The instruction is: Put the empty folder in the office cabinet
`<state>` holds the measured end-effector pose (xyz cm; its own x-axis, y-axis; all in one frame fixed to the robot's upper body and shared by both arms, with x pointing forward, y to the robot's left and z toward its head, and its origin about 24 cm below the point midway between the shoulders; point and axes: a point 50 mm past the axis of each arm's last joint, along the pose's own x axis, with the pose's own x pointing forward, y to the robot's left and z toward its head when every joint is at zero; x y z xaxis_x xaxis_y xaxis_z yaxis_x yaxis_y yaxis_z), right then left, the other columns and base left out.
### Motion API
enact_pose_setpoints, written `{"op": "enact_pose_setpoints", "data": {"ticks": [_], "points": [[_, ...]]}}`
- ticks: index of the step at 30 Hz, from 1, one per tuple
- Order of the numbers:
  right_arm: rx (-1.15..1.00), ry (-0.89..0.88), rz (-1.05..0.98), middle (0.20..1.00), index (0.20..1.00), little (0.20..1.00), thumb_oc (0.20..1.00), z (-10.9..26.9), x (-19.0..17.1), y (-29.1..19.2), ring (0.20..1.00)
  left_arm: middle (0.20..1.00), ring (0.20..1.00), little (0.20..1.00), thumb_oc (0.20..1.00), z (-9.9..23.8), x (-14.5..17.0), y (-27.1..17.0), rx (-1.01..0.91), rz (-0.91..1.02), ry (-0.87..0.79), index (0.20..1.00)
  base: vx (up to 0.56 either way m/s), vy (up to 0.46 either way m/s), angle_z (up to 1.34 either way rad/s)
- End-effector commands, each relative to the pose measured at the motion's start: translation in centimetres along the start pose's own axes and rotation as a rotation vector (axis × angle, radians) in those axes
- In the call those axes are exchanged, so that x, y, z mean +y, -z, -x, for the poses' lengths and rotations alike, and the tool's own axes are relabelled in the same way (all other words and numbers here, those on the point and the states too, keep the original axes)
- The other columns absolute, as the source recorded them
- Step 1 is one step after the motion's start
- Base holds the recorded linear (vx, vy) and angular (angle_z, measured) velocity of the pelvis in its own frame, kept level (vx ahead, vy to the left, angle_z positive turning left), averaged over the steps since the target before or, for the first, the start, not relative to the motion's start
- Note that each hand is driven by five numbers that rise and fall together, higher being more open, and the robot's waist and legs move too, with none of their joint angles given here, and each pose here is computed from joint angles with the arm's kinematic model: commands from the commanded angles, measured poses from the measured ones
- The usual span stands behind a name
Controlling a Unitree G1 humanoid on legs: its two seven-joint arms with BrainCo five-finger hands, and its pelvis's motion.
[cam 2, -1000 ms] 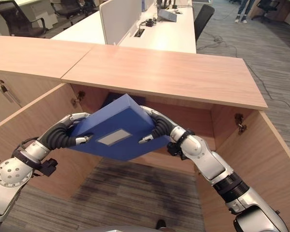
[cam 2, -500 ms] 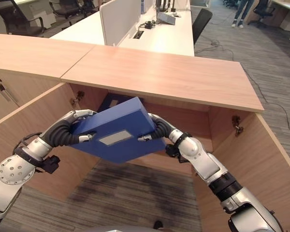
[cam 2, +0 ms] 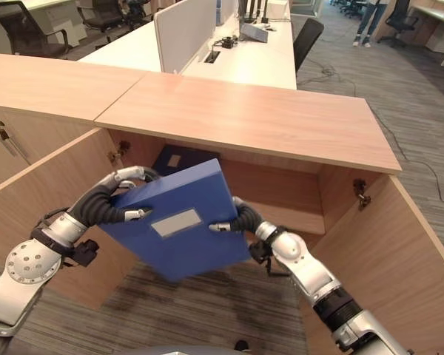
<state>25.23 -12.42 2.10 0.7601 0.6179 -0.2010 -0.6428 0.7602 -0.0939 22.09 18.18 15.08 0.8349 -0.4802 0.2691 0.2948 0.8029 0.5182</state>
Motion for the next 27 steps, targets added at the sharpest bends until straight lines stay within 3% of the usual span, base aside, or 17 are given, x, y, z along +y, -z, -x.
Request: {"op": "enact_pose_setpoints", "data": {"ticks": [1,6,7,10,11,12,13,14,17,27], "points": [[-0.079,-0.132,-0.174,0.200,0.200,0.200,0.200,-1.7,3.2,-1.0,0.200,1.000,1.000,1.000,1.000,-1.3,-1.3,-2.4,-0.183,0.124,0.053,1.000,-0.01,-0.043,0.02],[0.046,-0.045,-0.281,0.200,0.200,0.200,0.200,0.8,2.8,2.8,0.200,1.000,1.000,1.000,1.000,1.1,-1.4,2.0,0.051,0.174,-0.046,1.000,0.00,-0.056,0.03],[0.129,0.042,-0.356,0.200,0.200,0.200,0.200,2.8,2.2,5.3,0.200,1.000,1.000,1.000,1.000,3.2,-1.8,4.7,0.209,0.212,-0.108,1.000,-0.01,-0.069,0.06],[0.201,0.114,-0.400,0.200,0.200,0.200,0.200,4.3,2.0,7.2,0.200,1.000,1.000,1.000,1.000,4.9,-2.2,6.6,0.326,0.210,-0.131,1.000,-0.02,-0.113,0.15],[0.263,0.211,-0.469,0.200,0.200,0.200,0.200,5.8,1.4,9.0,0.200,1.000,1.000,1.000,1.000,7.6,-3.5,9.5,0.512,0.308,-0.169,1.000,-0.02,-0.081,0.09],[0.262,0.212,-0.469,0.200,0.200,0.200,0.200,5.7,1.4,9.0,0.200,1.000,1.000,1.000,1.000,7.6,-3.5,9.5,0.512,0.308,-0.169,1.000,-0.02,-0.178,0.06],[0.310,0.293,-0.545,0.200,0.200,0.200,0.200,6.6,1.3,10.4,0.200,1.000,1.000,1.000,1.000,10.2,-4.8,12.0,0.688,0.371,-0.201,1.000,-0.03,-0.094,0.00],[0.309,0.293,-0.545,0.200,0.200,0.200,0.200,6.6,1.3,10.4,0.200,1.000,1.000,1.000,1.000,10.2,-4.8,12.1,0.687,0.370,-0.201,1.000,-0.05,-0.202,0.08],[0.321,0.370,-0.648,0.200,0.200,0.200,0.200,6.7,1.0,11.2,0.200,1.000,1.000,1.000,1.000,14.5,-6.8,15.6,0.973,0.421,-0.248,1.000,-0.09,-0.176,0.18],[0.314,0.361,-0.664,0.200,0.200,0.200,0.200,5.9,0.8,10.7,0.200,1.000,1.000,1.000,1.000,18.6,-9.9,17.8,1.215,0.553,-0.338,1.000,0.07,-0.004,-0.29]]}}
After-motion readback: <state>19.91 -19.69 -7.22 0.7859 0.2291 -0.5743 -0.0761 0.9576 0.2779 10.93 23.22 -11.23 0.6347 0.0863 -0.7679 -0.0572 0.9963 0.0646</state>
